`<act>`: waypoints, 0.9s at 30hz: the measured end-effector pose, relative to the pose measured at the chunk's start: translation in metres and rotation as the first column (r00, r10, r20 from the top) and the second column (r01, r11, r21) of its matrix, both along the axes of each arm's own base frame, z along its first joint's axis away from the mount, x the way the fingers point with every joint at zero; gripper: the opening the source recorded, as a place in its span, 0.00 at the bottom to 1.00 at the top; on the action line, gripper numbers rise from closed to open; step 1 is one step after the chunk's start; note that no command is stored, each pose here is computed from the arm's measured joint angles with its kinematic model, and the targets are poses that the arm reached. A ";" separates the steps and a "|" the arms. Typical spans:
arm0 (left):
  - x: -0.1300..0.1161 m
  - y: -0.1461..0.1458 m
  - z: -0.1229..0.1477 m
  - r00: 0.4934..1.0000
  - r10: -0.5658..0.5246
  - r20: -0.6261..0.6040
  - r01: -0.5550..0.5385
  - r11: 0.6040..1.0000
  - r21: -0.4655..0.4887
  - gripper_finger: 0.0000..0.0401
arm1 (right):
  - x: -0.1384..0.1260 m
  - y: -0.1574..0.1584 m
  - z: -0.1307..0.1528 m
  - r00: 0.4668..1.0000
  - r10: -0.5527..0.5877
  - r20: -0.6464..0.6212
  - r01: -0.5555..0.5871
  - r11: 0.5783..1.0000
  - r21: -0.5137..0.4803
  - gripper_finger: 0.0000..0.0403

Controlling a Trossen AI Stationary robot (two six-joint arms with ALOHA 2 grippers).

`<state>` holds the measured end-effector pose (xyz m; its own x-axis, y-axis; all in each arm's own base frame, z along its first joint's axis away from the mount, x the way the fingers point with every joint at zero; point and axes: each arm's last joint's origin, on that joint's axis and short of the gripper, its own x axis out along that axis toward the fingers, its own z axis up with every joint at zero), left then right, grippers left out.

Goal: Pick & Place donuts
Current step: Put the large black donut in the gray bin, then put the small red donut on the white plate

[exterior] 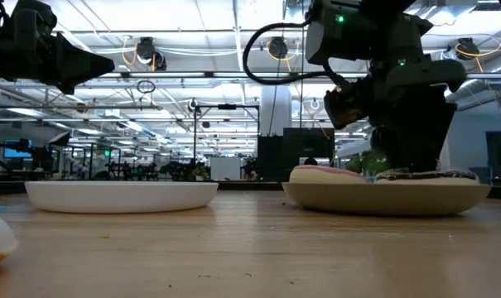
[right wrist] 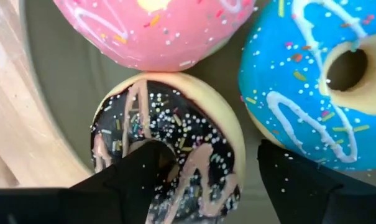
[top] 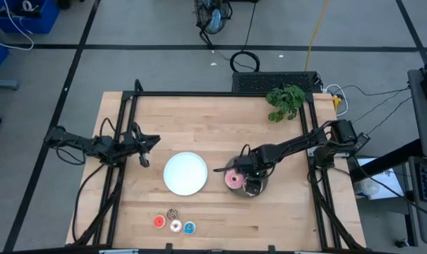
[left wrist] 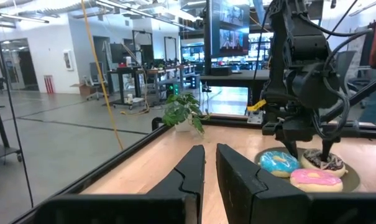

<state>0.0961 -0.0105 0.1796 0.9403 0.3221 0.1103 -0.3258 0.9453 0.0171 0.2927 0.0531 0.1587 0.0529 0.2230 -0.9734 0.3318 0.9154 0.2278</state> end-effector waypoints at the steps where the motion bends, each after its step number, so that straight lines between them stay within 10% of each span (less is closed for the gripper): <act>1: 0.000 0.000 0.000 1.000 0.000 0.001 0.000 1.000 -0.002 0.12 | 0.000 -0.001 0.002 1.000 -0.003 0.006 0.003 1.000 0.000 0.65; 19: 0.000 0.000 0.000 1.000 0.005 -0.001 -0.005 1.000 0.005 0.12 | -0.032 -0.007 0.058 0.990 -0.139 0.022 0.137 0.986 0.092 0.63; 27: 0.000 0.000 -0.001 1.000 0.005 -0.007 -0.005 1.000 0.002 0.12 | -0.068 0.009 0.095 0.980 -0.062 0.188 0.077 0.994 -0.072 0.47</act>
<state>0.0961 -0.0104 0.1790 0.9395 0.3262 0.1048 -0.3301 0.9437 0.0216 0.2245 0.0621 0.2538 0.2469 0.1353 -0.9596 0.3542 0.9091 0.2193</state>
